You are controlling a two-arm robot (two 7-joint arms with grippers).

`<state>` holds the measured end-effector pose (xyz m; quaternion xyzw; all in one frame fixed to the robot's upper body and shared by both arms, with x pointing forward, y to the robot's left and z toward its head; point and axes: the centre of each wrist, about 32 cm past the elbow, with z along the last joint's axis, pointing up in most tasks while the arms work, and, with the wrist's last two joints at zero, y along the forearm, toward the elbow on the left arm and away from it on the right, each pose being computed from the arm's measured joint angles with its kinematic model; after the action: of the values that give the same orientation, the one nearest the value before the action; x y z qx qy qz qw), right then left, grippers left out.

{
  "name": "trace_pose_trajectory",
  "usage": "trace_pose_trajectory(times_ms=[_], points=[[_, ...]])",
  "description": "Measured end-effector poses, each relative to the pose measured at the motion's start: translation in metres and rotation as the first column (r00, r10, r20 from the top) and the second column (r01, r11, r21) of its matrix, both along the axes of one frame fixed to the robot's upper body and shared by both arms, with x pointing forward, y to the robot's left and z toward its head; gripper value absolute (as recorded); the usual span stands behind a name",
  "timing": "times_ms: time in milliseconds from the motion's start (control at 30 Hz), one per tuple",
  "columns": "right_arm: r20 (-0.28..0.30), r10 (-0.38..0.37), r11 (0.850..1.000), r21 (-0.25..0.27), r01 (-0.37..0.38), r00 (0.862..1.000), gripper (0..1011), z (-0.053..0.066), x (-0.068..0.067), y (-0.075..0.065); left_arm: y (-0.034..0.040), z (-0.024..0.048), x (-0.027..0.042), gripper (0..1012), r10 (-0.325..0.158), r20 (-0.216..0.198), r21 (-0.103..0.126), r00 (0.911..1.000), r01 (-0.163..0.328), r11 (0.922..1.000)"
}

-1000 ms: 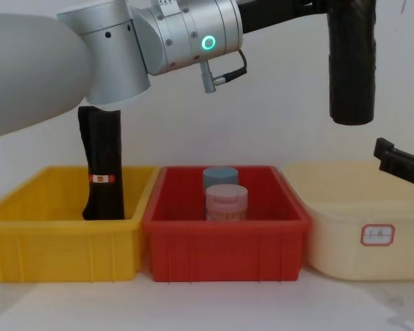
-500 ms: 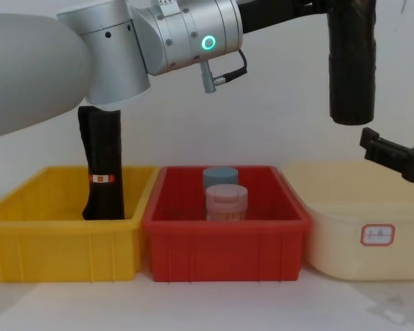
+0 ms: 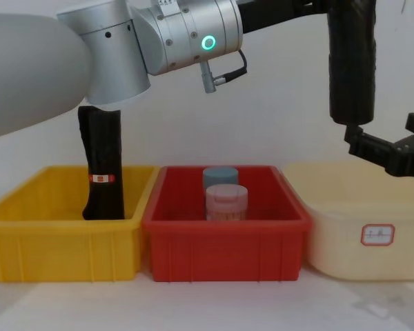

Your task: Pick up the garbage bag with the one hand and transfer it to the other hand.

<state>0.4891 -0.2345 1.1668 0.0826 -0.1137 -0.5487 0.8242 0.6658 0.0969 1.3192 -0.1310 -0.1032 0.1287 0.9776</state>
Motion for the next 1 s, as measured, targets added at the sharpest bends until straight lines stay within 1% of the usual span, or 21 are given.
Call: trace_pose_trajectory(times_ms=[733,1000], points=[[0.023,0.009,1.0,0.006,-0.009,1.0,1000,0.007,0.013,0.015,0.0,0.0,0.0,436,0.0,0.0,0.0,1.0,0.0,1.0],[0.029,-0.001,1.0,0.009,0.001,1.0,1000,0.009,0.02,0.019,0.0,0.0,0.0,436,0.0,0.0,0.0,1.0,0.0,1.0]])
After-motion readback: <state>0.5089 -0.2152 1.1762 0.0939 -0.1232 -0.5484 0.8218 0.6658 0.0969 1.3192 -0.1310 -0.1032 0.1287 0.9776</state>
